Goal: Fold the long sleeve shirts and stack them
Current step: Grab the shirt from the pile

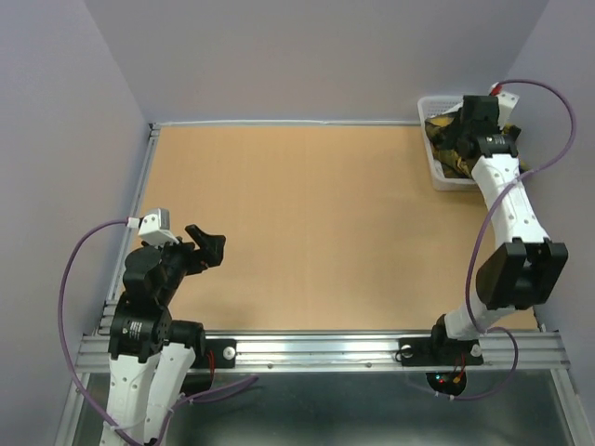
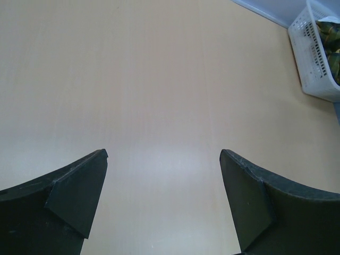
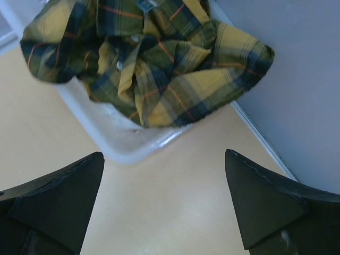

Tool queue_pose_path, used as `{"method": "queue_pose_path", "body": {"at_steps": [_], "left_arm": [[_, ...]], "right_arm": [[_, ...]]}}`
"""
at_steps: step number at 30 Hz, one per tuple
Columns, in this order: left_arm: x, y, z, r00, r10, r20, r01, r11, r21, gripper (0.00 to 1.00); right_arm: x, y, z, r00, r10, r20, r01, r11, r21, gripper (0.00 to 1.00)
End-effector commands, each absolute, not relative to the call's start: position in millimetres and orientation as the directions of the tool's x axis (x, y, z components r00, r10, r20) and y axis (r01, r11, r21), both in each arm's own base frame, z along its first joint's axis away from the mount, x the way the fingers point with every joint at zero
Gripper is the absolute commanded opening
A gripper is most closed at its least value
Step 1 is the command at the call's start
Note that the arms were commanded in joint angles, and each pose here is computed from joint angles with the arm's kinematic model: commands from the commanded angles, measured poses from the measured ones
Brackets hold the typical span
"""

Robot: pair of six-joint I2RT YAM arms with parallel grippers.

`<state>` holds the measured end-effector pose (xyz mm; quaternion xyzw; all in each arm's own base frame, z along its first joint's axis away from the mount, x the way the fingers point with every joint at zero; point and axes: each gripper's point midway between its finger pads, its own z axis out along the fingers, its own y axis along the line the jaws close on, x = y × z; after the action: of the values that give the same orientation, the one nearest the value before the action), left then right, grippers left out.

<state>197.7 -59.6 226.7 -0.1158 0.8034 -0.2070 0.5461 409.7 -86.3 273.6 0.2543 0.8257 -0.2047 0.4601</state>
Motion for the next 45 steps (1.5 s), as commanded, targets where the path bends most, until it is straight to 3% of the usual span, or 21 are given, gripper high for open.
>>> {"method": "queue_pose_path", "body": {"at_steps": [1, 5, 9, 17, 20, 21, 23, 24, 26, 36, 40, 45], "left_arm": [[208, -69, 254, -0.294, -0.446, -0.845, 0.122, 0.859, -0.496, 0.99], [213, -66, 254, -0.263, -0.479, -0.838, 0.105, 0.849, -0.518, 0.99], [215, -60, 257, -0.218, -0.507, -0.834, 0.080, 0.842, -0.533, 0.99], [221, -50, 248, -0.204, -0.536, -0.819, 0.003, 0.836, -0.548, 0.99], [221, -50, 247, -0.211, -0.535, -0.818, 0.000, 0.837, -0.547, 0.99], [221, -51, 247, -0.212, -0.535, -0.818, 0.003, 0.836, -0.548, 0.99], [221, -51, 248, -0.210, -0.534, -0.819, 0.009, 0.837, -0.548, 0.99], [221, -51, 248, -0.208, -0.535, -0.819, 0.008, 0.836, -0.549, 0.99], [220, -51, 248, -0.206, -0.534, -0.820, 0.011, 0.836, -0.548, 0.99], [218, -54, 252, -0.197, -0.533, -0.823, 0.037, 0.835, -0.549, 0.99], [216, -53, 256, -0.180, -0.535, -0.825, 0.046, 0.834, -0.550, 0.99], [215, -52, 258, -0.169, -0.535, -0.828, 0.047, 0.834, -0.549, 0.99]], "right_arm": [[458, -126, 329, -0.228, 0.307, -0.924, 0.662, 0.745, 0.084, 1.00], [499, -151, 317, -0.213, 0.340, -0.916, 0.682, 0.723, 0.110, 1.00], [537, -175, 269, -0.253, 0.375, -0.892, 0.709, 0.699, 0.093, 1.00], [568, -195, 182, -0.281, 0.472, -0.835, 0.762, 0.639, 0.105, 0.98], [565, -199, 171, -0.291, 0.472, -0.832, 0.776, 0.625, 0.083, 0.71], [563, -200, 171, -0.291, 0.469, -0.834, 0.780, 0.621, 0.078, 0.48], [562, -200, 178, -0.293, 0.449, -0.844, 0.774, 0.630, 0.067, 0.27], [561, -200, 192, -0.279, 0.438, -0.855, 0.767, 0.637, 0.076, 0.11], [562, -200, 216, -0.266, 0.404, -0.875, 0.747, 0.661, 0.078, 0.01], [544, -143, 435, 0.006, 0.192, -0.981, 0.477, 0.862, 0.172, 0.01], [523, -85, 537, 0.188, 0.136, -0.973, 0.255, 0.950, 0.182, 0.01], [492, -5, 619, 0.356, 0.164, -0.920, -0.052, 0.986, 0.156, 0.01]]}}
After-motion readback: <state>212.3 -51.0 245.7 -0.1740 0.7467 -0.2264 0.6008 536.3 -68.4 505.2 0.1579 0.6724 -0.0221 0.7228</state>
